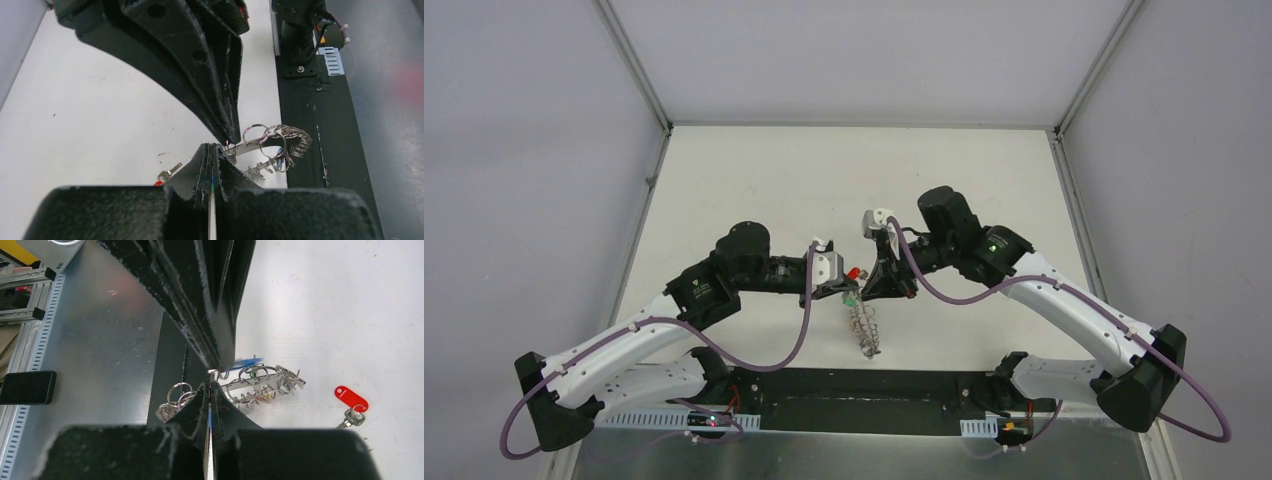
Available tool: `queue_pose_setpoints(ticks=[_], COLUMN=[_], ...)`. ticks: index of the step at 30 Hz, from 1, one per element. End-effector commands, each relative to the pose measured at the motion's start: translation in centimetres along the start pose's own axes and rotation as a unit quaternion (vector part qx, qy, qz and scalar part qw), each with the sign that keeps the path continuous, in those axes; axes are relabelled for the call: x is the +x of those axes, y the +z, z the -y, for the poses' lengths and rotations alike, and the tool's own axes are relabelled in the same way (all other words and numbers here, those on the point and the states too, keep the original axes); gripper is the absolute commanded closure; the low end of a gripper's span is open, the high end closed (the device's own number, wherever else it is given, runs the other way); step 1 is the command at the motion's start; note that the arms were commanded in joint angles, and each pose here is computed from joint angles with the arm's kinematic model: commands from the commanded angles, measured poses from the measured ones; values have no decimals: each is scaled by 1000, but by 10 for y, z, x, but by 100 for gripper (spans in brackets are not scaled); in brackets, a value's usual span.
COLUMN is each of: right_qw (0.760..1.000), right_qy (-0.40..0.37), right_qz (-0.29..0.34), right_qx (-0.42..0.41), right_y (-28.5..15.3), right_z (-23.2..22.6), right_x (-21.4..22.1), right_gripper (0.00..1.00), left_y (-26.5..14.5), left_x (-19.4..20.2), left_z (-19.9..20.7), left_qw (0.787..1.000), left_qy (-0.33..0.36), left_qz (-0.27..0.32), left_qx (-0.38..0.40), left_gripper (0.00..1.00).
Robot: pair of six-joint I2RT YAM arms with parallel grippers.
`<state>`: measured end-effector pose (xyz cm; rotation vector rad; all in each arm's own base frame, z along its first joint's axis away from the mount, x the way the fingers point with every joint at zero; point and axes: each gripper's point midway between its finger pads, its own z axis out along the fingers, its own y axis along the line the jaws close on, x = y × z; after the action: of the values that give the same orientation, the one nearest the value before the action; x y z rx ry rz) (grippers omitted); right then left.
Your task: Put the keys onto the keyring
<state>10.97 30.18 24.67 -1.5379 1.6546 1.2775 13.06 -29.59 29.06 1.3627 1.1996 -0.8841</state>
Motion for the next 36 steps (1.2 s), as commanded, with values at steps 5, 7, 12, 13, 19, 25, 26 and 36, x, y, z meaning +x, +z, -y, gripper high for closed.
queue_pose_setpoints(ticks=[5,7,12,13,19,25,26,36], right_qw=[994,993,992,992,991,991,991,991], right_qy=[-92,-96,-99,-100,-106,-107,-107,-106], right_qz=[64,68,71,71,77,80,80,79], right_qx=[-17,-17,-11,-9,-8,-6,-5,18], right_y=[-5,-6,-7,-8,-9,-9,-9,-11], right_z=[-12,-13,-13,-13,-14,-13,-13,-8], right_x=[-37,-38,-39,-39,-41,-42,-42,-41], right_gripper=[100,100,100,100,100,100,100,100], left_y=[5,6,7,7,3,5,6,2], left_x=[-22,-20,-19,-19,-18,-21,-21,-22], left_z=[15,15,18,18,15,19,19,24], left_qw=[997,997,997,997,997,997,997,996], left_qy=[62,62,64,63,62,61,60,72], left_qz=[45,42,41,40,38,44,44,50], left_qx=[34,31,32,30,11,18,20,23], left_gripper=[100,100,100,100,100,100,100,100])
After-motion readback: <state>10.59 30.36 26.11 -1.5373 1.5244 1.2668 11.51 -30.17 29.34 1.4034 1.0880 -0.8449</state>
